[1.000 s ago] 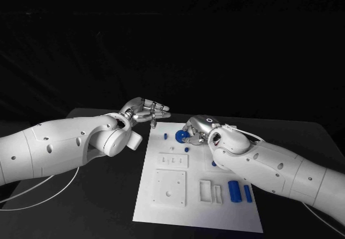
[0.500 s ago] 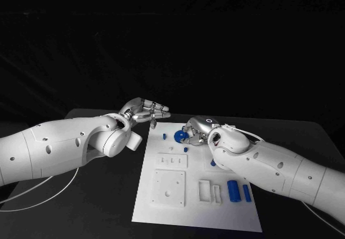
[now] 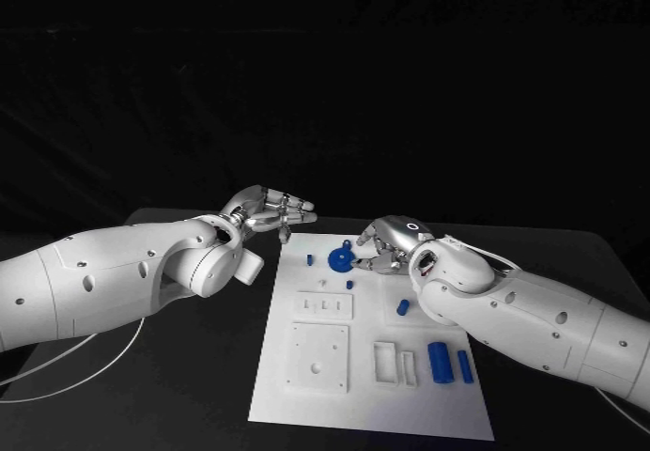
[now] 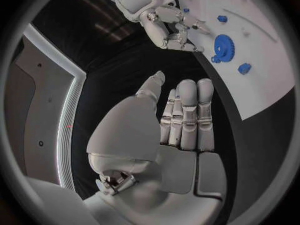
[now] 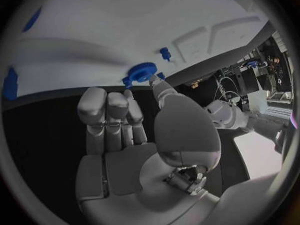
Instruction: Assemble the parts on the task board
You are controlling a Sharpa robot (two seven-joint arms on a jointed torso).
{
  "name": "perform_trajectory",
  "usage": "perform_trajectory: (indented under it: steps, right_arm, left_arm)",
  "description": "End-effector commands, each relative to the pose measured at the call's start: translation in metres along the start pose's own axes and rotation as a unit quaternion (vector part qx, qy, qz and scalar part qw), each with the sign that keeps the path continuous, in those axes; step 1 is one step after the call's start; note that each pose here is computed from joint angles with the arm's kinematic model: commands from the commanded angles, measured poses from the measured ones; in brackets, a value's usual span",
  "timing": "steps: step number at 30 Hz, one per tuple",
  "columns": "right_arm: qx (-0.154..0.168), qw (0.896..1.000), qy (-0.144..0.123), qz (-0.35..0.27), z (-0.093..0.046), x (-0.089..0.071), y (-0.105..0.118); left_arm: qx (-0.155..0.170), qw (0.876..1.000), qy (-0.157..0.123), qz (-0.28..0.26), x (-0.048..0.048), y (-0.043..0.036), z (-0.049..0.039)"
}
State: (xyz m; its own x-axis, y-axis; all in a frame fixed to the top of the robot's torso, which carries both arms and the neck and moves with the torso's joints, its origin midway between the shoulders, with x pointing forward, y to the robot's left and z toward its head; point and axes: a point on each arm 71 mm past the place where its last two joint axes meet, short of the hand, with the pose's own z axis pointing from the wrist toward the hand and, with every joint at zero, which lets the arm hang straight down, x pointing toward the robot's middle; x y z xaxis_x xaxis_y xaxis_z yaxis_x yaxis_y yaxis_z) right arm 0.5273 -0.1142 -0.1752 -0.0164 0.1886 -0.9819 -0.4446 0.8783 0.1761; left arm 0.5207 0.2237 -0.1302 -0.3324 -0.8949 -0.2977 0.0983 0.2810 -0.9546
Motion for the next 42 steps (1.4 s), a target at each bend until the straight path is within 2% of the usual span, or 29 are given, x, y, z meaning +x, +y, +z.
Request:
perform_trajectory:
  steps: [1,5,11,13,20,29,36,42]
  right_arm:
    - [0.008,0.999,-0.035,0.021,-0.004,-0.012,-0.006]
    - [0.011,0.998,-0.038,0.044,-0.012,-0.028,-0.023]
    - [-0.027,0.994,-0.033,0.099,-0.025,-0.045,-0.06]
    - [-0.03,0.993,-0.031,0.109,-0.029,-0.049,-0.072]
    - [-0.009,0.99,-0.027,0.138,-0.042,-0.057,-0.118]
    - [0.015,0.991,-0.019,0.13,-0.052,-0.058,-0.151]
    - [0.029,0.991,-0.006,0.129,-0.054,-0.054,-0.163]
    - [0.038,0.99,0.006,0.136,-0.053,-0.04,-0.168]
  left_arm:
    - [0.005,1.0,-0.002,0.003,-0.0027,-0.0016,0.0003]
    - [0.005,1.0,-0.004,0.003,-0.0058,-0.0006,0.0001]
    - [0.005,1.0,-0.005,0.004,-0.0084,0.0004,-0.0001]
    - [0.006,1.0,-0.005,0.004,-0.0091,0.0007,-0.0002]
    - [0.008,1.0,0.002,0.004,-0.0112,0.0027,0.0006]
    - [0.005,1.0,0.005,0.005,-0.013,0.0051,0.0013]
    - [0.004,1.0,0.009,0.004,-0.0128,0.006,0.0018]
    - [0.008,1.0,0.016,0.007,-0.0119,0.0056,0.0014]
